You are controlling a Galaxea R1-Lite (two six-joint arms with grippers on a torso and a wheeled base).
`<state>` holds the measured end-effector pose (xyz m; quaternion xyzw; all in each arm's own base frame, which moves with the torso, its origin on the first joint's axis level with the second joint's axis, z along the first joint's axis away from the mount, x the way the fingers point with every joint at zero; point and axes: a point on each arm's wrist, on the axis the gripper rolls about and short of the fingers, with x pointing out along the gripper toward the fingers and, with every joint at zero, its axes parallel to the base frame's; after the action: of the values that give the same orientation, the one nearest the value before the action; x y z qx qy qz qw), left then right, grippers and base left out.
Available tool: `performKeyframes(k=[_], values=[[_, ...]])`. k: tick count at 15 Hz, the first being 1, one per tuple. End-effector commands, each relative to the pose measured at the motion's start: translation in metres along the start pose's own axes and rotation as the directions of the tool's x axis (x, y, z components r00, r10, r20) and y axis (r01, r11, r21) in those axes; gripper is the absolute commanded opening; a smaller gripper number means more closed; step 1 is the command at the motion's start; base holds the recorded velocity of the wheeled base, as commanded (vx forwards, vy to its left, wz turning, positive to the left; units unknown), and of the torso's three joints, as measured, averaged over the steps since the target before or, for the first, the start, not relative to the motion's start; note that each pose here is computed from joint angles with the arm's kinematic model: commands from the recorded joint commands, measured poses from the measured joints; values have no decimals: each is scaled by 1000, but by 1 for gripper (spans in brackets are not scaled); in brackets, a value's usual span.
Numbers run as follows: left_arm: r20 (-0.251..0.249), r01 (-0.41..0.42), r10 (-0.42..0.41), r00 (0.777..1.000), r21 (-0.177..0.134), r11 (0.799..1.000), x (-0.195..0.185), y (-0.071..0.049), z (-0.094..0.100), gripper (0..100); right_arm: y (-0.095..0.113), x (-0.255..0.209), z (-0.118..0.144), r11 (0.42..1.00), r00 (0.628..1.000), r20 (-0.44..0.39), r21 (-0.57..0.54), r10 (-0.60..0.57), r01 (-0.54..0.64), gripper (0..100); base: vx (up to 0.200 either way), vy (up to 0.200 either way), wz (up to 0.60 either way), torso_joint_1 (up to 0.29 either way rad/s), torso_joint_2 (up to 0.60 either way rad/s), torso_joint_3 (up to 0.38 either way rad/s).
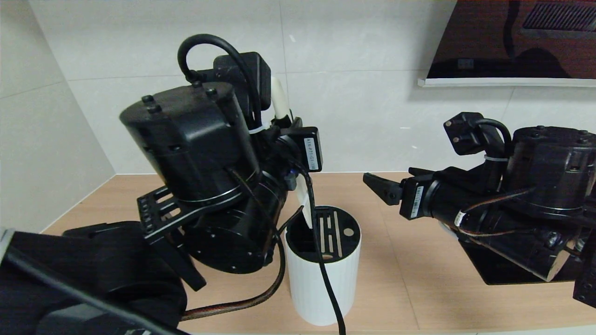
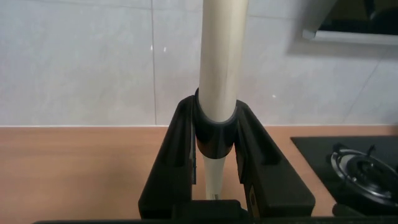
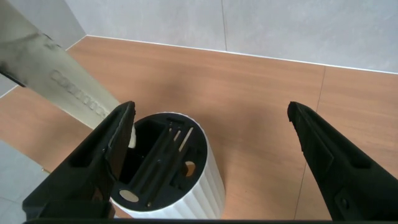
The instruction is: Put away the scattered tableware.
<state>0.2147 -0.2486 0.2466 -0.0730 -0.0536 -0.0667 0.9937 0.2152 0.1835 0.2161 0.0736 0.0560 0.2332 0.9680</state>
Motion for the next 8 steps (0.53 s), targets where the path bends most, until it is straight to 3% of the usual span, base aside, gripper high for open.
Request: performKeyframes(k=[1,8], values=[[-23,-3,3,1000,22,1000,3,-3,-12,0,0,0,-1,1000,1000,-3,-1,0,0,100,0,0,0,0,0,0],[-68,-3,6,998,49,999,7,-7,-33,0,0,1,-2,1000,1000,-6,-1,-1,1,100,0,0,0,0,0,0]])
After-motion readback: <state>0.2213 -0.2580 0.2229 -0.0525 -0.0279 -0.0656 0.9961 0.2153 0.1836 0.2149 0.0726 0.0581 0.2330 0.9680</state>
